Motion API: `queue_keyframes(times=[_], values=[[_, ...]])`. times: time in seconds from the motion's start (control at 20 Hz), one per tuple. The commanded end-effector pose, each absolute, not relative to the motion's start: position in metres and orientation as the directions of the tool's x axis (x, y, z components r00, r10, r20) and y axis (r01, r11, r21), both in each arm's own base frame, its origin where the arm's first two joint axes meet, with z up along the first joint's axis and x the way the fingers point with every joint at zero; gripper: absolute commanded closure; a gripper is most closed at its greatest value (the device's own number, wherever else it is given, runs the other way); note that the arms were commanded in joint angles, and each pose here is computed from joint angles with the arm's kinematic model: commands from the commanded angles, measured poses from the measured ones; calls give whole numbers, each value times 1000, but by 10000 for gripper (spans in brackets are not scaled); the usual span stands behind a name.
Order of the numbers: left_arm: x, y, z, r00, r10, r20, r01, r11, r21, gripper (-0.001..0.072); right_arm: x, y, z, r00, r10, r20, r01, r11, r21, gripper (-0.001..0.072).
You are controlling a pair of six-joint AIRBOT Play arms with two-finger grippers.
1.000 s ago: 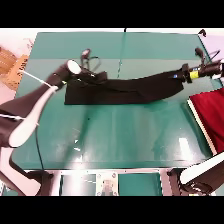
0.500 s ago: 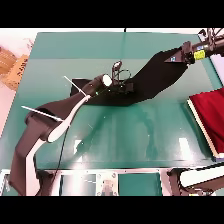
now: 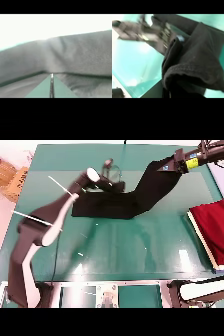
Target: Fold the shirts.
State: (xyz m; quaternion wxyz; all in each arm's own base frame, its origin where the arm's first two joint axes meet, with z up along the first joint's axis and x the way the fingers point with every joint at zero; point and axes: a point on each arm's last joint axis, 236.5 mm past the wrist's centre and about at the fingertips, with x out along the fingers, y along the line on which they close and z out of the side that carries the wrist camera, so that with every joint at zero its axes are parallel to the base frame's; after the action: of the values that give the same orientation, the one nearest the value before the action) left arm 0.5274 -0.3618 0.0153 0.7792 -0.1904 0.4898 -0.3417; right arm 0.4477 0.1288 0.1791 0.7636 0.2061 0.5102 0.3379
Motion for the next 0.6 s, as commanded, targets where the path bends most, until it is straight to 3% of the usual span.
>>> queue_keyframes(times=[0.0, 0.3, 0.4, 0.45, 0.5, 0.55], values=[[543, -267, 69, 317, -686, -655, 343, 727, -595, 680, 461, 181, 185, 290, 748, -596, -310, 663, 681, 697], [562, -117, 147, 511, -599, -616, 225, 785, -577, 681, 472, 375, 121, 318, 807, -499, -381, 590, 712, 696], [559, -91, 150, 523, -581, -624, 194, 794, -577, 680, 466, 452, 79, 353, 815, -460, -391, 575, 719, 646], [555, -83, 148, 512, -578, -635, 182, 796, -578, 680, 459, 488, 54, 386, 809, -442, -399, 579, 711, 521], [551, -77, 143, 495, -579, -648, 170, 796, -581, 680, 450, 514, 32, 406, 804, -434, -404, 584, 704, 329], [548, -74, 138, 480, -579, -659, 165, 798, -580, 680, 438, 533, 15, 406, 804, -435, -412, 586, 698, 208]])
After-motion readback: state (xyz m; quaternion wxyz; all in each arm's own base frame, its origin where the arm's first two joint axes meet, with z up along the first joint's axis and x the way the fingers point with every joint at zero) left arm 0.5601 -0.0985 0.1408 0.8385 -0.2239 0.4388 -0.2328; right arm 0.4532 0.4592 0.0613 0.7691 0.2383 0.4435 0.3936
